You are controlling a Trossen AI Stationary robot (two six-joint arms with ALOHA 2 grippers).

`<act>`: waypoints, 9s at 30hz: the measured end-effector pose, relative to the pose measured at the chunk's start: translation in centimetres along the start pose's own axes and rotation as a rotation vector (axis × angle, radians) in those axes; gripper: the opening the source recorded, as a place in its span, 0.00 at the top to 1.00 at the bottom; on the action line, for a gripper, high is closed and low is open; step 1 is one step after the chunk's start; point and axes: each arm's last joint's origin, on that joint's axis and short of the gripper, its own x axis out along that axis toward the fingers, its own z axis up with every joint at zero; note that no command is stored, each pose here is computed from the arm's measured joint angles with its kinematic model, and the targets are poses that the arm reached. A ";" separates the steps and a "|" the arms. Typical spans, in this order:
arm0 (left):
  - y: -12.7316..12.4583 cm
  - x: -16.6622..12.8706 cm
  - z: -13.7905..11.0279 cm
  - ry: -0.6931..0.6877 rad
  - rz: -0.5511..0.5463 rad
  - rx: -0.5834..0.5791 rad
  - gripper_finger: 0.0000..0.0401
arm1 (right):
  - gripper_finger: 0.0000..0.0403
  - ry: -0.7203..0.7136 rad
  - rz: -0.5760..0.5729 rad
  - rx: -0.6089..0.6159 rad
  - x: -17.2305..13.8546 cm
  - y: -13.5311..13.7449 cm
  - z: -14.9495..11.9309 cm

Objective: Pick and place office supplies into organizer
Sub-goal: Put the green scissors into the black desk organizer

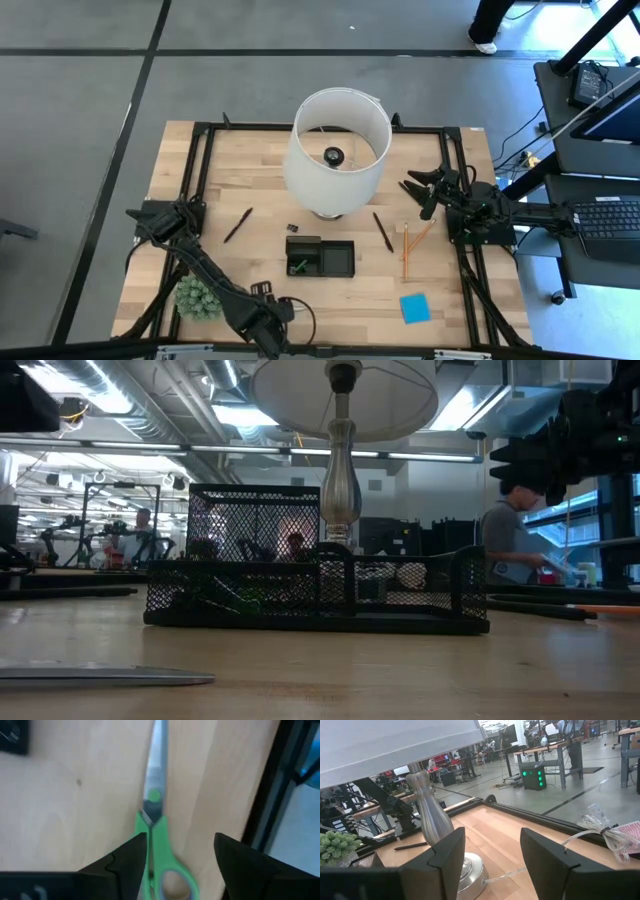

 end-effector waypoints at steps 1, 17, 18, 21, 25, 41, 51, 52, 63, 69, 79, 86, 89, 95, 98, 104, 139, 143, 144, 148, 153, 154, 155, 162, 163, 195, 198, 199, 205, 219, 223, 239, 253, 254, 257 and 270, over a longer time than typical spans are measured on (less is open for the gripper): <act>0.0 0.0 0.0 -0.015 0.008 0.000 0.42 | 0.52 0.000 0.000 0.000 0.0 0.0 0.0; 0.4 2.7 -0.4 0.136 0.056 -0.081 0.43 | 0.52 0.000 0.000 -0.006 0.0 0.0 0.0; 0.4 2.7 -0.3 0.135 0.060 -0.088 0.43 | 0.52 0.000 0.000 -0.006 0.0 0.0 0.0; 0.5 2.6 -0.3 0.121 0.064 -0.078 0.43 | 0.52 0.000 0.000 -0.005 0.0 0.0 0.0; 0.5 2.2 -0.2 0.117 0.063 -0.049 0.43 | 0.52 0.000 0.000 -0.004 0.0 0.0 0.0; 1.4 1.6 -0.3 0.071 0.168 0.042 0.43 | 0.52 0.000 0.000 -0.006 0.0 0.0 0.0; 1.8 3.1 -0.9 0.145 0.085 0.043 0.43 | 0.52 0.000 0.000 -0.006 0.0 0.0 0.0; 1.9 3.2 -0.9 0.144 0.079 0.037 0.43 | 0.52 0.000 0.000 -0.006 0.0 0.0 0.0; 2.3 3.8 -0.8 0.163 0.063 0.071 0.49 | 0.52 0.000 0.000 -0.006 0.0 0.0 0.0; 2.4 3.9 -0.6 0.166 0.062 0.064 0.61 | 0.52 0.000 0.000 -0.006 0.0 0.0 0.0; 2.5 3.9 -0.5 0.142 0.077 0.065 0.70 | 0.52 0.000 0.000 -0.029 0.0 0.0 0.0; 2.5 3.7 -0.5 0.135 0.075 0.064 0.70 | 0.52 0.000 0.000 -0.030 0.0 0.0 0.0; 2.5 3.3 -0.4 0.126 0.066 0.063 0.70 | 0.52 0.000 0.000 -0.030 0.0 0.0 0.0; 2.7 2.6 -0.2 0.060 0.095 0.066 0.70 | 0.52 0.000 0.000 -0.030 0.0 0.0 0.0; 2.9 2.0 0.0 0.010 0.110 0.064 0.71 | 0.52 0.000 0.000 -0.030 0.0 0.0 0.0; 2.8 1.5 0.1 -0.010 0.099 0.063 0.70 | 0.52 0.000 0.000 -0.029 0.0 0.0 0.0; 2.4 -4.2 5.3 -0.295 0.249 0.265 0.71 | 0.52 0.233 0.496 0.179 0.3 4.7 4.1; 2.8 -4.1 5.9 -0.286 0.265 0.312 0.71 | 0.52 0.361 0.518 0.169 1.7 7.1 5.1; 2.9 -4.1 6.0 -0.283 0.269 0.326 0.70 | 0.52 0.406 0.514 0.182 2.1 7.6 5.2; 3.1 -4.0 6.3 -0.275 0.279 0.374 0.71 | 0.52 0.606 0.479 0.237 3.4 10.2 5.1; 3.1 -4.1 6.3 -0.268 0.290 0.439 0.71 | 0.52 0.736 0.463 0.311 4.9 13.5 4.8; 3.1 -4.1 6.3 -0.267 0.292 0.453 0.70 | 0.52 0.756 0.457 0.327 5.2 14.1 4.6; 3.1 -4.1 6.3 -0.266 0.294 0.470 0.70 | 0.52 0.778 0.448 0.340 5.4 14.7 4.4; 2.5 -6.0 7.2 -0.329 0.333 0.606 0.71 | 0.52 0.830 0.344 0.428 6.5 18.1 1.9; 2.4 -6.2 7.3 -0.335 0.337 0.627 0.71 | 0.52 0.831 0.350 0.455 6.6 18.6 1.5; 4.2 -6.4 9.3 -0.299 0.482 0.875 0.71 | 0.52 0.895 0.353 0.423 12.3 27.3 -3.4; 4.3 -6.4 9.4 -0.309 0.512 0.871 0.70 | 0.55 0.909 0.366 0.441 12.9 27.2 -3.1; 4.3 -6.4 9.4 -0.315 0.527 0.869 0.70 | 0.56 0.922 0.369 0.445 13.1 27.1 -3.1; 4.3 -6.5 9.4 -0.321 0.541 0.867 0.71 | 0.64 0.949 0.372 0.452 13.7 26.6 -3.3; 4.2 -6.6 9.3 -0.331 0.560 0.867 0.68 | 0.96 0.976 0.354 0.412 13.6 26.2 -3.7; 3.9 -6.7 9.2 -0.345 0.553 0.860 0.65 | 0.97 0.975 0.356 0.403 13.6 26.2 -3.7; 1.3 -8.3 7.5 -0.492 0.434 0.576 0.57 | 0.98 0.957 0.374 0.388 13.9 26.1 -3.4; -0.3 -9.3 3.1 -0.749 0.462 0.106 0.61 | 0.98 0.957 0.333 0.267 14.4 25.0 -3.8; -0.3 -9.4 2.7 -0.784 0.458 0.051 0.61 | 0.98 0.951 0.339 0.259 14.5 25.0 -3.7; -0.7 -9.9 1.3 -0.912 0.425 -0.099 0.62 | 0.98 0.942 0.358 0.220 14.5 25.0 -3.7; -0.3 -7.7 -1.8 -1.130 0.166 -0.602 0.61 | 0.98 0.827 0.476 0.075 14.1 24.4 0.1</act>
